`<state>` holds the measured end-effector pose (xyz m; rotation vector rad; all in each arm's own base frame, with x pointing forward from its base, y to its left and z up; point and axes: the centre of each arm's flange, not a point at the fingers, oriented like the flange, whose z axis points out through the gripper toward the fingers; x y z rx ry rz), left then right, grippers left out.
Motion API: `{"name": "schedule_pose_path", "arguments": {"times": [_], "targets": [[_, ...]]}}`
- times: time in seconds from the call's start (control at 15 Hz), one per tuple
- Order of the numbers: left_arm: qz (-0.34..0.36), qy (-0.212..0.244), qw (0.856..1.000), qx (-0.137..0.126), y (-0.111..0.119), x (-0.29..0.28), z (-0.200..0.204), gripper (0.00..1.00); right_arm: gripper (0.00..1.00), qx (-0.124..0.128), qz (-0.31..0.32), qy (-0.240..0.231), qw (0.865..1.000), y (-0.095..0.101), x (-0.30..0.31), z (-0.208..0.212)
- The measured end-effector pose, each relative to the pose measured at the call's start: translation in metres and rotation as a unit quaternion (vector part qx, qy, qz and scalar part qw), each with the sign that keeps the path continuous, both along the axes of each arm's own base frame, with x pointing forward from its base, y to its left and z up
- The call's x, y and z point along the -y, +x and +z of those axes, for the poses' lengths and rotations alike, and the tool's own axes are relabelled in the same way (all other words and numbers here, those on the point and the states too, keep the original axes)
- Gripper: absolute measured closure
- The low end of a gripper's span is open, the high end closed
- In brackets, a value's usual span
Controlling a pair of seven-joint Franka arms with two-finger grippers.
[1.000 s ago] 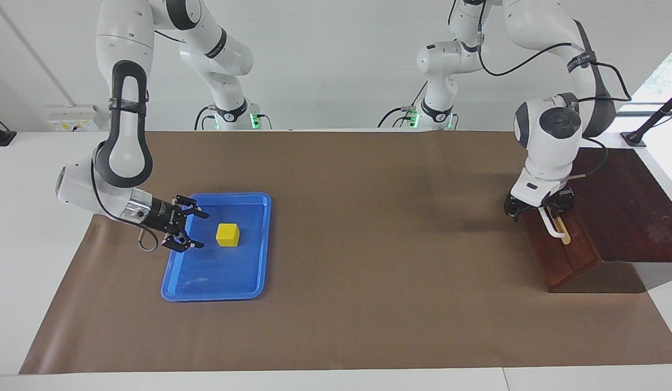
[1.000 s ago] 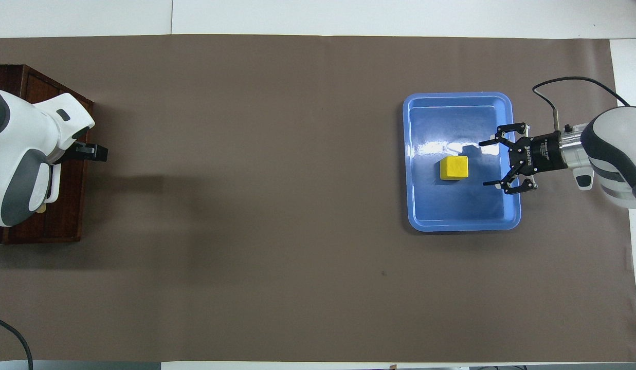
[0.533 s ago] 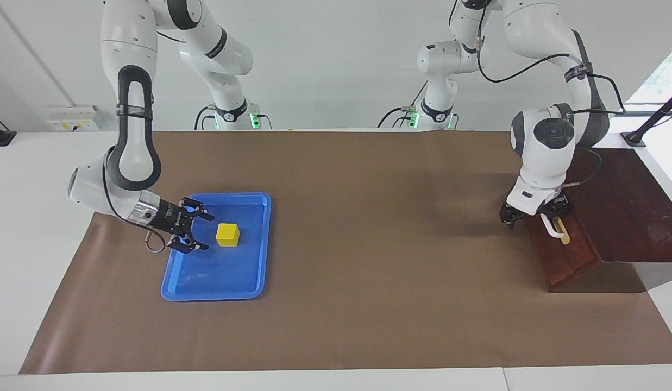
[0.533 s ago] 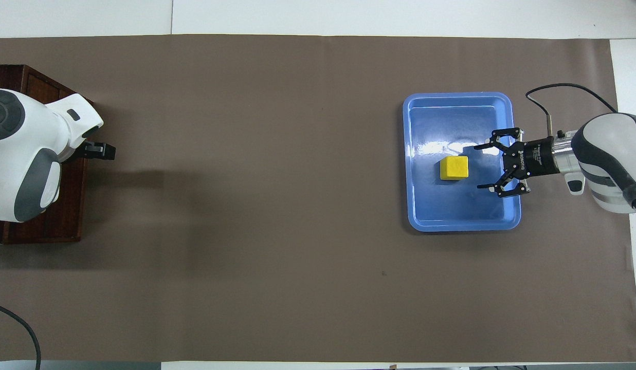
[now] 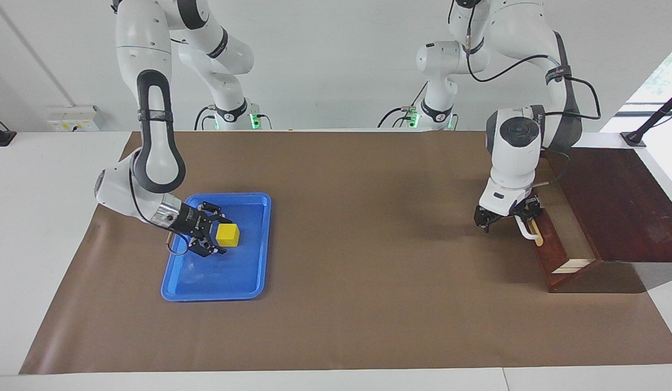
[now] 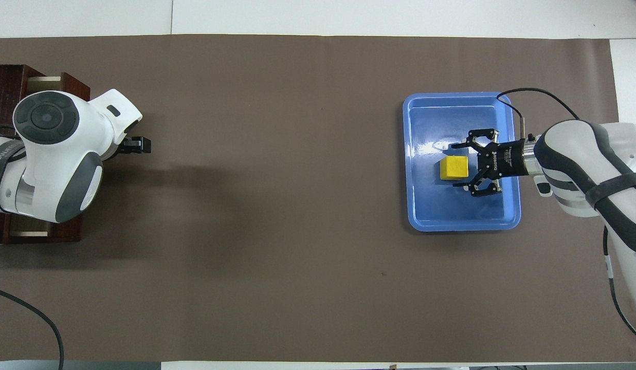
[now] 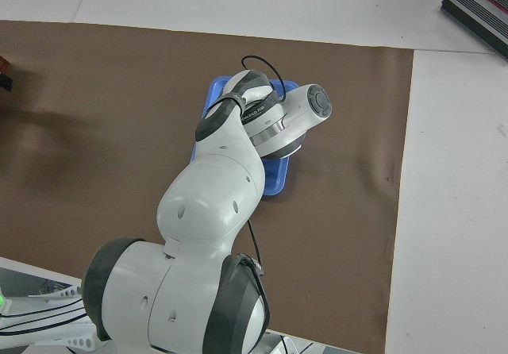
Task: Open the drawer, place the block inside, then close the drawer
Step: 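Pull the drawer farther open with the left gripper while the right gripper grasps the cube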
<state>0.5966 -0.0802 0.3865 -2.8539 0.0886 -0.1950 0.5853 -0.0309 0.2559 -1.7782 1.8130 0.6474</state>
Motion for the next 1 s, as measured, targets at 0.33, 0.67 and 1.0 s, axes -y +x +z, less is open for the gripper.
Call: {"name": "schedule_pose_path", "arguments": {"times": [0.33,0.67,1.0], "targets": [[0.010,-0.005,1.000,0.001,-0.010,0.044,-0.001,0.00,0.00,0.000,-0.006,0.006,1.000,-0.001,-0.004,-0.002],[0.019,-0.010,1.000,-0.002,-0.016,0.069,0.001,0.00,0.00,0.001,-0.004,0.005,1.000,-0.004,0.000,-0.006],[0.025,-0.016,1.000,-0.004,-0.018,0.082,0.005,0.00,0.00,0.001,-0.005,0.005,1.000,-0.006,0.005,-0.008]]}}
